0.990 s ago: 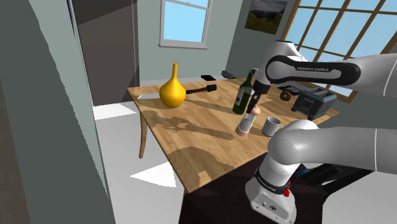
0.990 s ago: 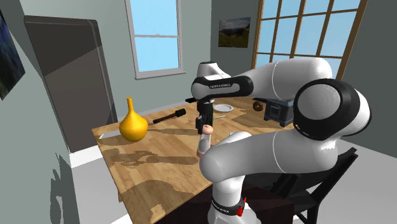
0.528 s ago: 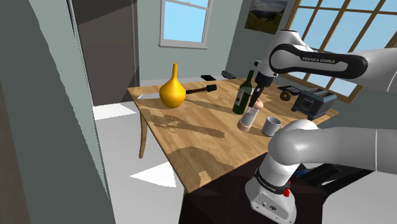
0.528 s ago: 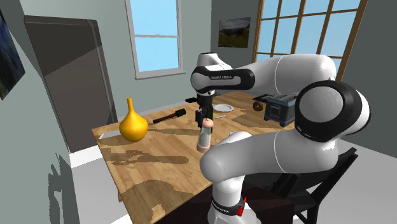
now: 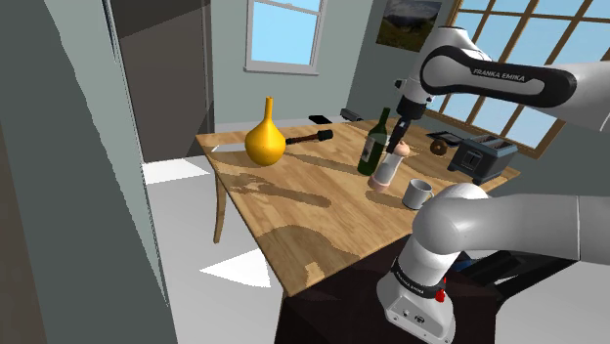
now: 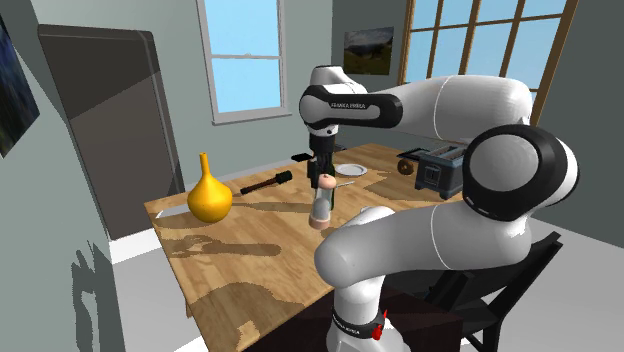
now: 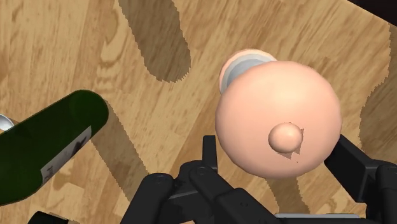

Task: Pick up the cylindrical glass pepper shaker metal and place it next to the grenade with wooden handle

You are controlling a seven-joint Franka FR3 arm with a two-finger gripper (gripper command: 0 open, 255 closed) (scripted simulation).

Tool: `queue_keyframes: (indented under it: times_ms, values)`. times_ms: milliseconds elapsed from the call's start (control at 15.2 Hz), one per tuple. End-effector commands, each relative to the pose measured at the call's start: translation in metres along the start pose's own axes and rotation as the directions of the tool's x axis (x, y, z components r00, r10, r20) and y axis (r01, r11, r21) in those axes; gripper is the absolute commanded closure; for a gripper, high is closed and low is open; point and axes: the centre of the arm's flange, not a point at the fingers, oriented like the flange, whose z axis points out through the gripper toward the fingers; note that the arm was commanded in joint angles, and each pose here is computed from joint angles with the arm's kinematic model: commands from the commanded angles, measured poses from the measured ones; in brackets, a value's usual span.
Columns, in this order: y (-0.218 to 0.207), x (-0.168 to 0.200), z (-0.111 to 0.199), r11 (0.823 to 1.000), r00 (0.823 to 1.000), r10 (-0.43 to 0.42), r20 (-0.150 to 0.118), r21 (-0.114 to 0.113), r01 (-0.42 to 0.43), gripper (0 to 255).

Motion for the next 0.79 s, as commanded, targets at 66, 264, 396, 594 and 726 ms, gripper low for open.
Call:
queue_keyframes:
  times_ms: [66, 264, 396, 594, 726]
  values:
    - [0.000, 0.000, -0.016, 1.000, 1.000, 0.000, 0.000, 0.000, 0.000, 255]
    - [0.001, 0.002, -0.032, 1.000, 1.000, 0.000, 0.000, 0.000, 0.000, 255]
    - [0.002, 0.002, -0.042, 1.000, 1.000, 0.000, 0.000, 0.000, 0.000, 255]
    - [0.003, 0.004, -0.058, 1.000, 1.000, 0.000, 0.000, 0.000, 0.000, 255]
    - [0.004, 0.005, -0.069, 1.000, 1.000, 0.000, 0.000, 0.000, 0.000, 255]
